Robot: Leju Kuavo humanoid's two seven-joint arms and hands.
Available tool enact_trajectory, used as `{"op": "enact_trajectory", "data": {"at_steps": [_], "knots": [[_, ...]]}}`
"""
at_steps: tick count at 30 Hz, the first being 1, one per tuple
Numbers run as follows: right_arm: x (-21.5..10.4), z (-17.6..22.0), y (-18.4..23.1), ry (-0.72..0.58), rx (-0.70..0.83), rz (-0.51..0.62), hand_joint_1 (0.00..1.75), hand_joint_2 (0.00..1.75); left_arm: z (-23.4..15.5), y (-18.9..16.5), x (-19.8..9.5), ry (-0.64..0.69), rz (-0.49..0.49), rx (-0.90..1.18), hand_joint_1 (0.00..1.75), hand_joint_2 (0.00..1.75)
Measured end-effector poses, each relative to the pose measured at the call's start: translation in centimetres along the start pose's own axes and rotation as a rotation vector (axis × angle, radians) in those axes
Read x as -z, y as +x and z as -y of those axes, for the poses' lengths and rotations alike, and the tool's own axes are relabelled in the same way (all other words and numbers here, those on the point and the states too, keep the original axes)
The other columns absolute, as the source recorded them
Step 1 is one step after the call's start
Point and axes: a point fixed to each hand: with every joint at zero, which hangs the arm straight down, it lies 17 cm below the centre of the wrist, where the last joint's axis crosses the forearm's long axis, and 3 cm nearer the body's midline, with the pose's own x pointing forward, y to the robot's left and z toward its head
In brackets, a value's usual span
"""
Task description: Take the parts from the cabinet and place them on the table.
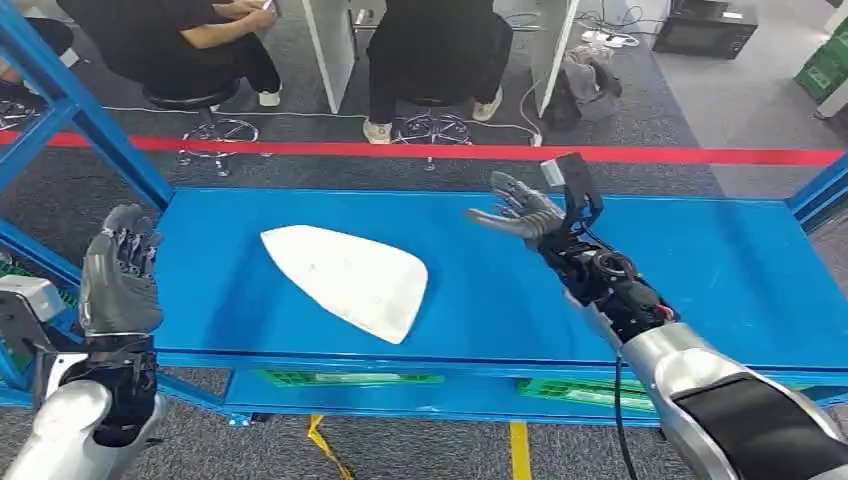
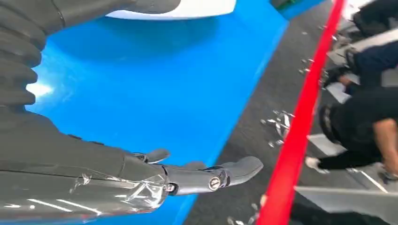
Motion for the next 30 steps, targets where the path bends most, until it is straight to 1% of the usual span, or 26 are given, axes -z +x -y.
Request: {"op": "enact_trajectory", "data": {"at_steps": [4,12,17,22,30], "knots": [[0.2,-1.3,-1.3,0.037,0.009,-0.043,0.00,1.75,0.0,0.1,0.1,-0.001,0.003,0.000,0.00,0.00],[0.3,-1.9,-2.4,0.052,0.010,-0.077,0.00,1.75,0.0,0.1,0.1,-0.001,0.003,0.000,0.00,0.00],[0.3,-3.6,-3.4,0.115,0.039,-0.125,0.00,1.75,0.0,0.2,0.2,-0.001,0.003,0.000,0.00,0.00],[-0.3,-6.3,-5.1,0.218,0.064,-0.191,0.00,1.75,0.1,0.5,0.5,-0.005,0.010,0.000,0.00,0.00],[-0.8,-8.1,-7.2,0.277,0.055,-0.279,0.00,1.75,0.5,0.9,0.7,-0.009,0.021,-0.010,0.00,0.00]]}}
